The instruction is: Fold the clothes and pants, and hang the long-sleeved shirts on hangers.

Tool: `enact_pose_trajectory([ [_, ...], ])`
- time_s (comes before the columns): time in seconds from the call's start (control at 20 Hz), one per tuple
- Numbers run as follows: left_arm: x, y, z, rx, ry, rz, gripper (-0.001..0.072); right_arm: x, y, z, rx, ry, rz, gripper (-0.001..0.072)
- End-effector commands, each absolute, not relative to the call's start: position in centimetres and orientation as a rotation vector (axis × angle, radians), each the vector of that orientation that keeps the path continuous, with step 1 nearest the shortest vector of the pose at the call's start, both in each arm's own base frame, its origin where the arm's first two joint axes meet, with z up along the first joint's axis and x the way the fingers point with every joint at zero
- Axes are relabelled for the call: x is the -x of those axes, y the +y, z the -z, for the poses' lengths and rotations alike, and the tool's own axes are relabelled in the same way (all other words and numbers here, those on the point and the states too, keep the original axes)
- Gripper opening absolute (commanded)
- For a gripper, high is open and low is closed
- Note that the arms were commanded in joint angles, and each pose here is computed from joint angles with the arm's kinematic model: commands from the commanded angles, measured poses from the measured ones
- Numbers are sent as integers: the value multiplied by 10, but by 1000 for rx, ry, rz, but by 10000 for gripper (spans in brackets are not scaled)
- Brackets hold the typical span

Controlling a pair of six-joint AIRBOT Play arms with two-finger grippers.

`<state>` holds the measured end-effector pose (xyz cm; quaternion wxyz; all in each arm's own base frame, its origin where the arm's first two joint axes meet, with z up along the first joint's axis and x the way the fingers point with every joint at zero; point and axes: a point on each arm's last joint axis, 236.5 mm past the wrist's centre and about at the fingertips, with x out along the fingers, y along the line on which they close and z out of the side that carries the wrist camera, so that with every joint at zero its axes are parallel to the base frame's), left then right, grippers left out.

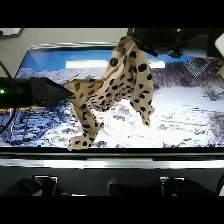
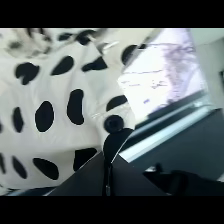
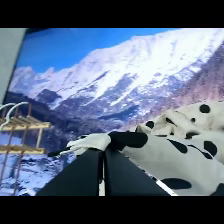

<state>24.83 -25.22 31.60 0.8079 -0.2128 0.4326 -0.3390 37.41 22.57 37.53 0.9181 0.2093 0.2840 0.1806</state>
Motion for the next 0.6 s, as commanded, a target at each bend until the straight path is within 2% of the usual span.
enact_pose_trajectory([
  [0.0, -226, -271, -326, 544, 987, 783, 22, -353, 231, -371, -356, 641, -436, 24],
  [0.2, -215, -291, -248, 546, 1203, 712, 22, -338, 178, -280, -23, 922, -248, 24],
  [0.3, -203, -315, -197, 587, 1314, 714, 21, -334, 169, -243, 77, 1020, -222, 24],
  [0.4, -185, -336, -144, 659, 1421, 697, 22, -338, 166, -209, 127, 1080, -195, 24],
  [0.55, -167, -343, -74, 726, 1504, 613, 22, -344, 172, -161, 117, 1136, -171, 24],
])
